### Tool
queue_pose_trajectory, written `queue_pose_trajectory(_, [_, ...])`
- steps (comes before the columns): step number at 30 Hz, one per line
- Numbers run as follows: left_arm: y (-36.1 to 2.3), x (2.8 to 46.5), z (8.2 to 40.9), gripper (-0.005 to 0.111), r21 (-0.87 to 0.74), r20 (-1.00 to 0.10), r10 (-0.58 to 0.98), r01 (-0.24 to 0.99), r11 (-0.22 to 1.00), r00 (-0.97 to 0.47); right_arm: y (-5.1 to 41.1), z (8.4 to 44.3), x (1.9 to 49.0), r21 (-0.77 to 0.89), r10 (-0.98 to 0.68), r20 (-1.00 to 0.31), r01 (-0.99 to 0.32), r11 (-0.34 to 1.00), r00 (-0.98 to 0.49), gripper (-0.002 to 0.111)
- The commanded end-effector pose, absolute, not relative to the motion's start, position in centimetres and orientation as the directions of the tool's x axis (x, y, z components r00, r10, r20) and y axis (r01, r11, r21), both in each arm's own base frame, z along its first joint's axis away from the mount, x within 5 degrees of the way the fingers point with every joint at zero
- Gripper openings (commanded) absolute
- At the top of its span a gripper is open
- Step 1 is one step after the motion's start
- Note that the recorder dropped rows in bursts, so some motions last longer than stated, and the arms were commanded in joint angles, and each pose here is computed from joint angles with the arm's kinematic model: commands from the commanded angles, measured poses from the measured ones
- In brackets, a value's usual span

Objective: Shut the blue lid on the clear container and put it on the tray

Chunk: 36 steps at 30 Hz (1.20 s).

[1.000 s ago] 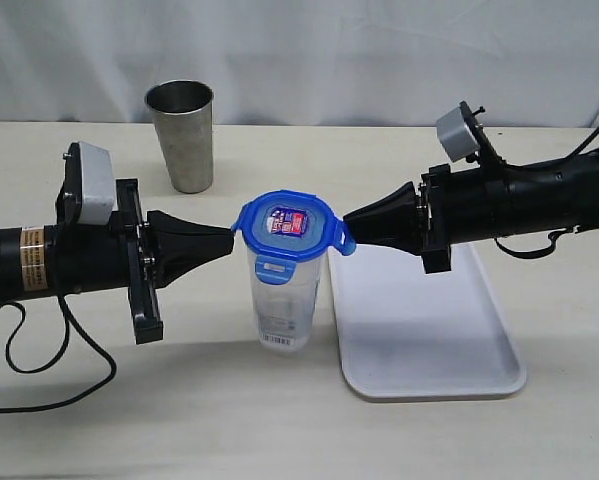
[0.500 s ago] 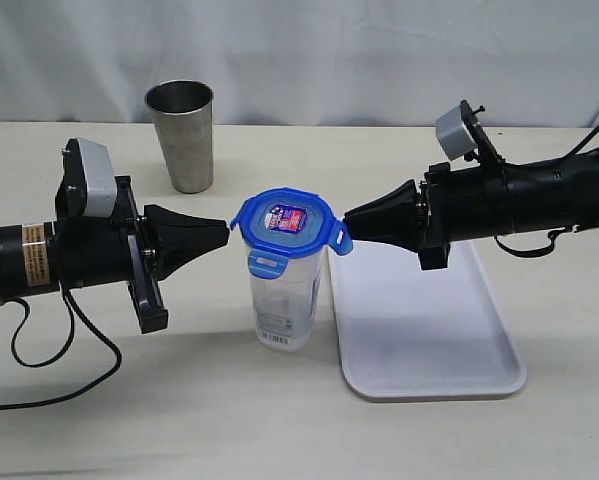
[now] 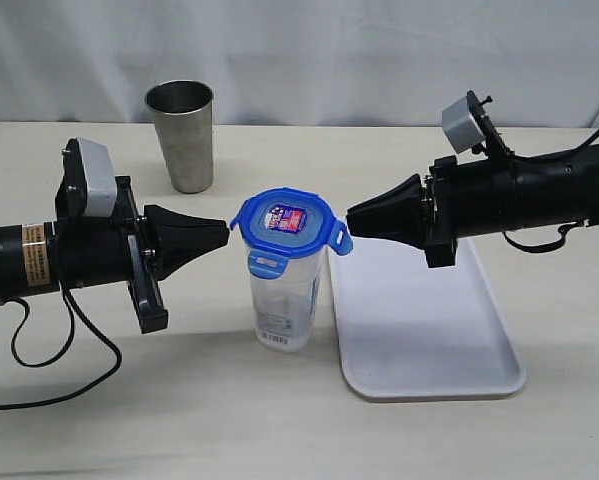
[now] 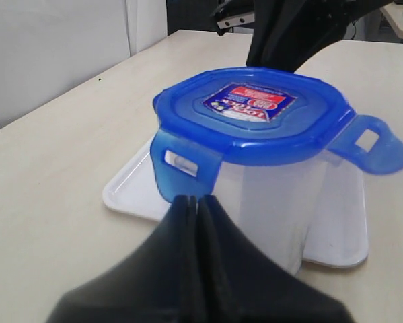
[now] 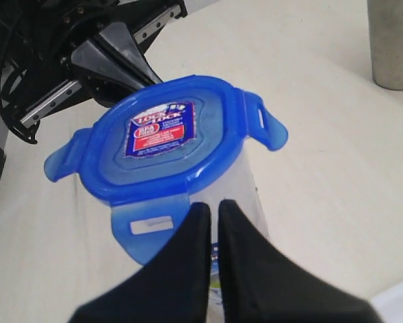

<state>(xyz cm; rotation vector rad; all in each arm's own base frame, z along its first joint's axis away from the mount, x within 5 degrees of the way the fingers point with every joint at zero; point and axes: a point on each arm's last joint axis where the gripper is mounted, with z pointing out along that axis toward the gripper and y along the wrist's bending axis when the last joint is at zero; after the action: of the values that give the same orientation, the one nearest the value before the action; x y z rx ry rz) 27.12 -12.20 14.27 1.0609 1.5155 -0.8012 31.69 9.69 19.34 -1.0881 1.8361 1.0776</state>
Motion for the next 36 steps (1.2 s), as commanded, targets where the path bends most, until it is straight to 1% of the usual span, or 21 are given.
queue_pose_trajectory(1, [-12.4,27.2,14.3,0.0,0.04,-0.978,0.203,0.923,0.382,-0.041,9.7,19.3,31.4,0.281,-0.313,-0.873,-0.911,0.301,-0.373,0.004])
queue_pose_trajectory(5, [-12.4,27.2,14.3,0.0,0.04,-0.978,0.203,0.923,0.382,-0.041,9.9,19.2,31.4,0.279,-0.319,-0.872,-0.913,0.298,-0.37,0.004])
queue_pose_trajectory(11, [-12.4,27.2,14.2,0.0,0.041,-0.978,0.204,0.923,0.382,-0.041,11.4,18.3,31.1,0.242,-0.386,-0.849,-0.915,0.324,-0.361,0.004])
queue_pose_trajectory(22, [-12.4,27.2,14.2,0.0,0.041,-0.978,0.204,0.923,0.382,-0.041,11.3,18.3,31.2,0.233,-0.396,-0.844,-0.912,0.337,-0.362,0.004])
queue_pose_trajectory(31, [-12.4,27.2,14.3,0.0,0.04,-0.979,0.202,0.924,0.381,-0.041,11.0,20.3,30.5,0.186,-0.404,-0.85,-0.91,0.37,-0.338,0.004])
queue_pose_trajectory(36, [-12.4,27.2,14.3,0.0,0.04,-0.979,0.202,0.924,0.381,-0.041,11.0,19.9,30.0,0.205,-0.407,-0.844,-0.911,0.359,-0.35,0.004])
